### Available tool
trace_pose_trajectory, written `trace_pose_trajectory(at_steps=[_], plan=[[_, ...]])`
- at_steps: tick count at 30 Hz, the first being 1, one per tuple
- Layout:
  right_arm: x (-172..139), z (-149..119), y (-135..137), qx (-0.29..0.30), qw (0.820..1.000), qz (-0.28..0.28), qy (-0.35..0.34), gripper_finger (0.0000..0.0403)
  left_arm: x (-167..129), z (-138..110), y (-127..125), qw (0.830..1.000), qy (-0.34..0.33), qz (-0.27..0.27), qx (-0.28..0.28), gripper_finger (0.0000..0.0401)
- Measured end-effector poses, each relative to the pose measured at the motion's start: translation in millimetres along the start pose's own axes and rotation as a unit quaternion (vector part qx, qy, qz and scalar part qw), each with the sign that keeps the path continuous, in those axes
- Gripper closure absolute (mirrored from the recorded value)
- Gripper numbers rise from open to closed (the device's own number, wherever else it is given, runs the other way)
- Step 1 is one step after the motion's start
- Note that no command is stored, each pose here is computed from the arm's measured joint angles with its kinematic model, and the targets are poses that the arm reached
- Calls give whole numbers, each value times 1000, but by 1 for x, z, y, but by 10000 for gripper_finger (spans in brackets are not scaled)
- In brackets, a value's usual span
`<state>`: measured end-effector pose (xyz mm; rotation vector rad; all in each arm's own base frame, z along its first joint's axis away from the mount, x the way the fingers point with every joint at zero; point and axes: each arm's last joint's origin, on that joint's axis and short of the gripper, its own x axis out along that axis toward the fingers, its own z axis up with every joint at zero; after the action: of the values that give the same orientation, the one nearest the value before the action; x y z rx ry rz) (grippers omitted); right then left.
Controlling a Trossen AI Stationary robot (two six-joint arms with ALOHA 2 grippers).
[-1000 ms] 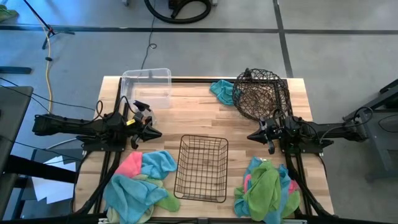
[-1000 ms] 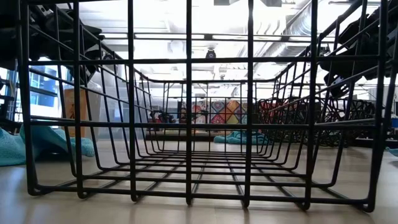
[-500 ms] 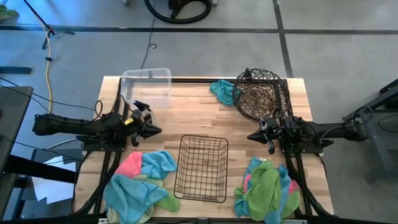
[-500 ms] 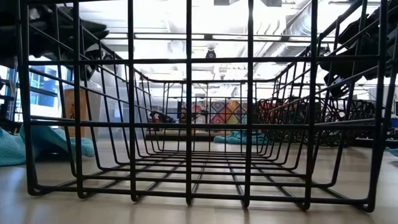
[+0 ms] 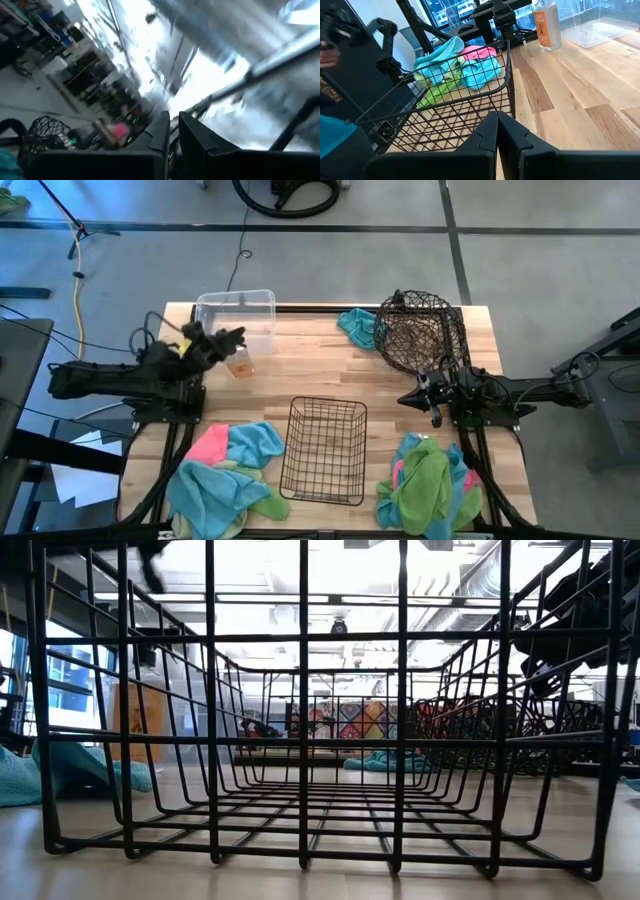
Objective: Sort microfiber towel by color & place in baskets
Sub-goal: Put the top blue towel into the black bottom basket
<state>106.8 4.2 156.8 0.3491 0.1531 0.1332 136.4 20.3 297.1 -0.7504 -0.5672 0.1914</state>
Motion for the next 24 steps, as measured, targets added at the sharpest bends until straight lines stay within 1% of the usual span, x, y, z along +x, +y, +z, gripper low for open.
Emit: trace_pose_trajectory(at_steps=[3,5,7,10,12,15,16,18,20,22,24], plan=[[0,0,0,0,1000,0,0,402,31,7,-19,997,54,23,56,363],[0,0,0,0,1000,0,0,402,53,9,-30,991,84,40,101,351],[0,0,0,0,1000,0,0,402,80,8,-38,980,107,63,154,335],[0,0,0,0,1000,0,0,402,120,-1,-34,957,155,120,215,302],[0,0,0,0,1000,0,0,402,146,-6,-27,941,190,151,236,279],[0,0,0,0,1000,0,0,402,181,-16,-10,915,261,188,244,248],[0,0,0,0,1000,0,0,402,191,-21,-1,903,292,198,244,239],[0,0,0,0,1000,0,0,402,208,-32,19,873,353,228,249,223],[0,0,0,0,1000,0,0,402,221,-43,38,841,398,262,257,211],[0,0,0,0,1000,0,0,402,233,-54,58,819,424,289,256,202],[0,0,0,0,1000,0,0,402,242,-66,78,805,439,308,254,196]])
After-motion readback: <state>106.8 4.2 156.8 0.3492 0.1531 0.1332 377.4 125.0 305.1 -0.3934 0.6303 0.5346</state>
